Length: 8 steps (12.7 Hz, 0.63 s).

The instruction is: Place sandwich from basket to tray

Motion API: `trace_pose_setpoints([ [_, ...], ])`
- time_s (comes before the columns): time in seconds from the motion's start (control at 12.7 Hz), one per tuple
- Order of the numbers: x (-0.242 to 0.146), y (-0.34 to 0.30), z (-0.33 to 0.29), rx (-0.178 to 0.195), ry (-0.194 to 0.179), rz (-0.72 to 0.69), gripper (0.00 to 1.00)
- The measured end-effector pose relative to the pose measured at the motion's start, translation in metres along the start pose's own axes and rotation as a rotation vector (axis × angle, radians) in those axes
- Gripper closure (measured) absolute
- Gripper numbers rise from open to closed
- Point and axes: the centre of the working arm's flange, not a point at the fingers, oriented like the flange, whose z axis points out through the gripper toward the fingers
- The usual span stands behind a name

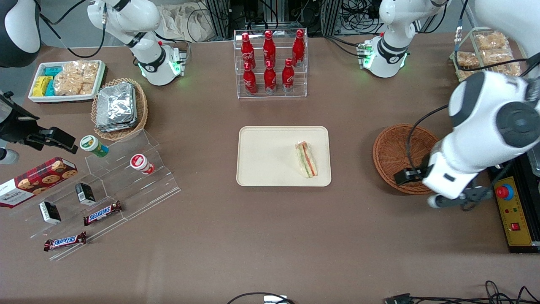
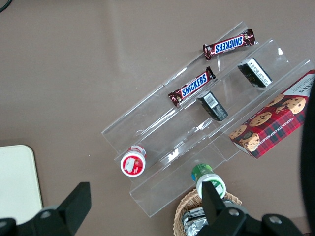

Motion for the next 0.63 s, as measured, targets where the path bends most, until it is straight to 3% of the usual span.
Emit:
trace_pose_setpoints([
  [0.39,-0.039,-0.066,-0.065,0.027,0.038,0.093,0.0],
  [0.63,-0.074,-0.085,-0.1,0.017,0.053,0.141,0.0],
])
